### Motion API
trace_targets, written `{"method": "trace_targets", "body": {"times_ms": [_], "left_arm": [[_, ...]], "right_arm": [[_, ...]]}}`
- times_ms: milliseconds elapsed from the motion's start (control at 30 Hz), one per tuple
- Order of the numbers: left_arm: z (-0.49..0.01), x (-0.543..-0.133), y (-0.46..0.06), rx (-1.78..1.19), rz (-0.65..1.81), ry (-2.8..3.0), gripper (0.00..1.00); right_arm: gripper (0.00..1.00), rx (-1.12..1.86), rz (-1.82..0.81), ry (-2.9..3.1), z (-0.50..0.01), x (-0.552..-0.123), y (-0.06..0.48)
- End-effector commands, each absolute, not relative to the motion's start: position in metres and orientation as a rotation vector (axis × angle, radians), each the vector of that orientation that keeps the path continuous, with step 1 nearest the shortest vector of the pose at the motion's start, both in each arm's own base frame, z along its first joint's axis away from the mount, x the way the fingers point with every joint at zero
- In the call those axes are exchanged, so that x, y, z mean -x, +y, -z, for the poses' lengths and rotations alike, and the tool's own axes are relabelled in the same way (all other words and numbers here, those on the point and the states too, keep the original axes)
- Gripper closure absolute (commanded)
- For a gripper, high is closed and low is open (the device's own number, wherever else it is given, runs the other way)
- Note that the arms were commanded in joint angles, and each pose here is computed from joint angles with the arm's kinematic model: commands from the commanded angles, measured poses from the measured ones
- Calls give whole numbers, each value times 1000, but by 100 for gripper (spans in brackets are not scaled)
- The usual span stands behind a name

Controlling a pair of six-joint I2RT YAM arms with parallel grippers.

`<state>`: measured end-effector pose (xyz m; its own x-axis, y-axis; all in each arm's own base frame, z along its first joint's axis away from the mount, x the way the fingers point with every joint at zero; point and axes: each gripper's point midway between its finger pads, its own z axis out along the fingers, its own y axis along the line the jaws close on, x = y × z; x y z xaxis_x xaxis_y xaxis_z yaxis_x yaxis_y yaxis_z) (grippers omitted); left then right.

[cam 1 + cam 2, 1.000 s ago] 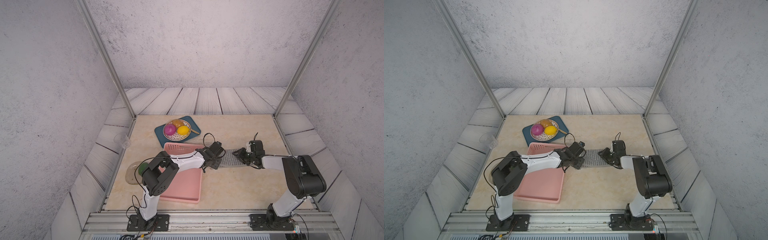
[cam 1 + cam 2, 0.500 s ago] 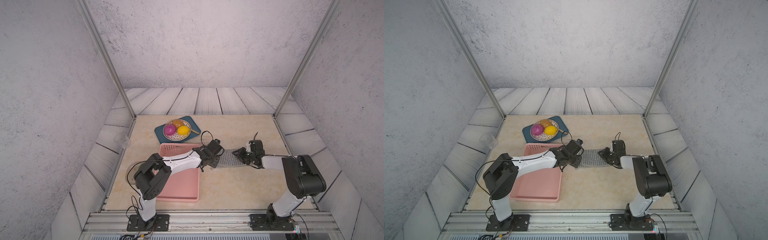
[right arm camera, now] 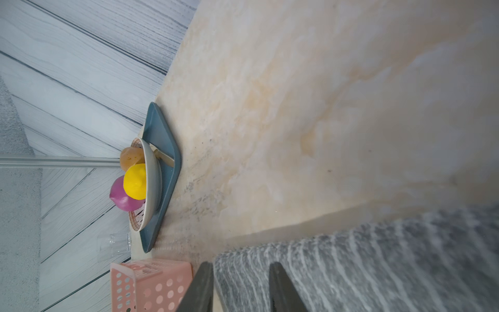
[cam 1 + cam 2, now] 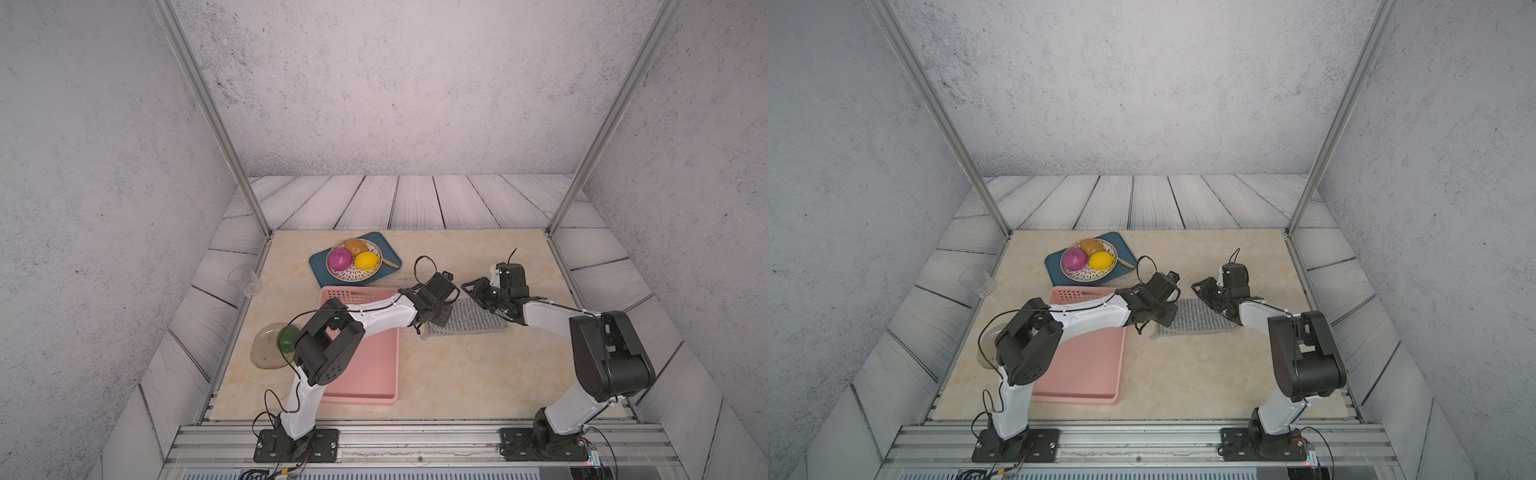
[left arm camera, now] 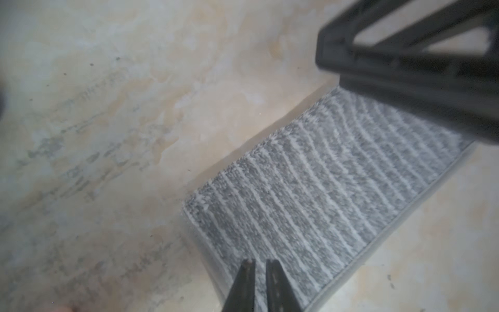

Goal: Fold the square dishcloth
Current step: Smooth out the cleaning item at the center of the board.

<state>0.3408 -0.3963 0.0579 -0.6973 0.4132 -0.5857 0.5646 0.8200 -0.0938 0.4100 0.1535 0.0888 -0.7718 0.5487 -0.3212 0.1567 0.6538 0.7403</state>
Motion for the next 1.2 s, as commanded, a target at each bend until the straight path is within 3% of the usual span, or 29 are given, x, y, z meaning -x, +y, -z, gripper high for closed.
{"method": "trace_targets", "body": {"times_ms": [0,667,1167], "left_arm": [[-54,-353,-394,-673,389,2461,84],[-7,-339,-369,-652,339,2601,100],[4,-333,-359,-652,303,2629,100]], "right_arm": [[68,-516,-997,2354,-88,-416,169],[72,-601,-1012,2465,-23,-420,178],[72,-649,-1127,2385,-16,-437,147]]}}
